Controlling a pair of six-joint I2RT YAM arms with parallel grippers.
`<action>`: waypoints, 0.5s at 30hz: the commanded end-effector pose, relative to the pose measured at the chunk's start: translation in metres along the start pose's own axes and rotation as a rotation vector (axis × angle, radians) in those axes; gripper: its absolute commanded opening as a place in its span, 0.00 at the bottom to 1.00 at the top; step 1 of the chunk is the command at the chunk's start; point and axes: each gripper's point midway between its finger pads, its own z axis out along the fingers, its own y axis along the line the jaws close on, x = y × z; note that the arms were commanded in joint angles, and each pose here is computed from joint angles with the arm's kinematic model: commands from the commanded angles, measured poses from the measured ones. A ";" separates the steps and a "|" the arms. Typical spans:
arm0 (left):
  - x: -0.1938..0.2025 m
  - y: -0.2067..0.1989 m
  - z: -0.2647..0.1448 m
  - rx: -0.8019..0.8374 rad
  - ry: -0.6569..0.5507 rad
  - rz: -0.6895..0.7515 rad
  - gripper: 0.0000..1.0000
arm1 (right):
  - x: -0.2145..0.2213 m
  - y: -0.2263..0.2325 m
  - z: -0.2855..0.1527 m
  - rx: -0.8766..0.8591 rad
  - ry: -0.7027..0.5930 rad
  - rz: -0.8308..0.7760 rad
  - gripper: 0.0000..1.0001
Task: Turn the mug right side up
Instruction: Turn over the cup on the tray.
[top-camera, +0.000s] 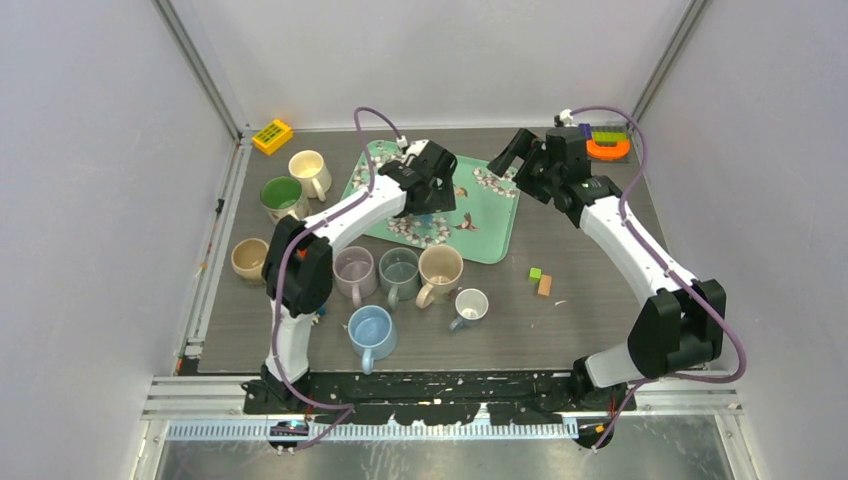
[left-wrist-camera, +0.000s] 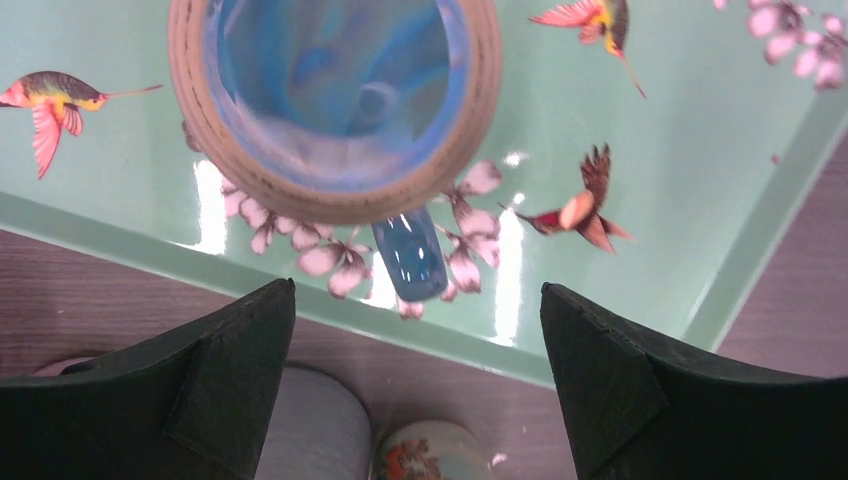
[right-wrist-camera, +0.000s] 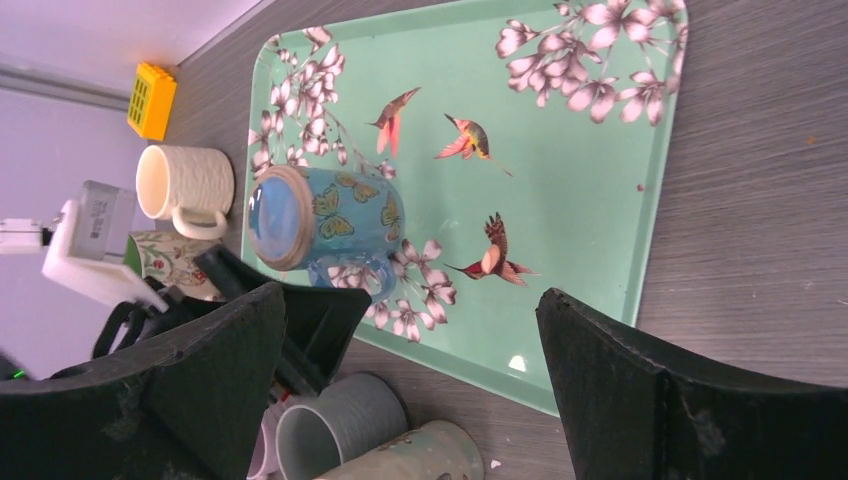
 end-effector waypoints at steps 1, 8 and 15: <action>-0.018 0.008 0.013 -0.105 -0.073 -0.063 0.93 | -0.024 0.009 -0.024 -0.037 -0.087 0.020 1.00; -0.024 0.006 0.037 -0.151 -0.093 -0.111 0.81 | -0.024 0.007 -0.037 -0.047 -0.096 0.027 1.00; -0.028 0.011 0.050 -0.175 -0.094 -0.149 0.59 | -0.018 0.006 -0.039 -0.058 -0.085 0.040 1.00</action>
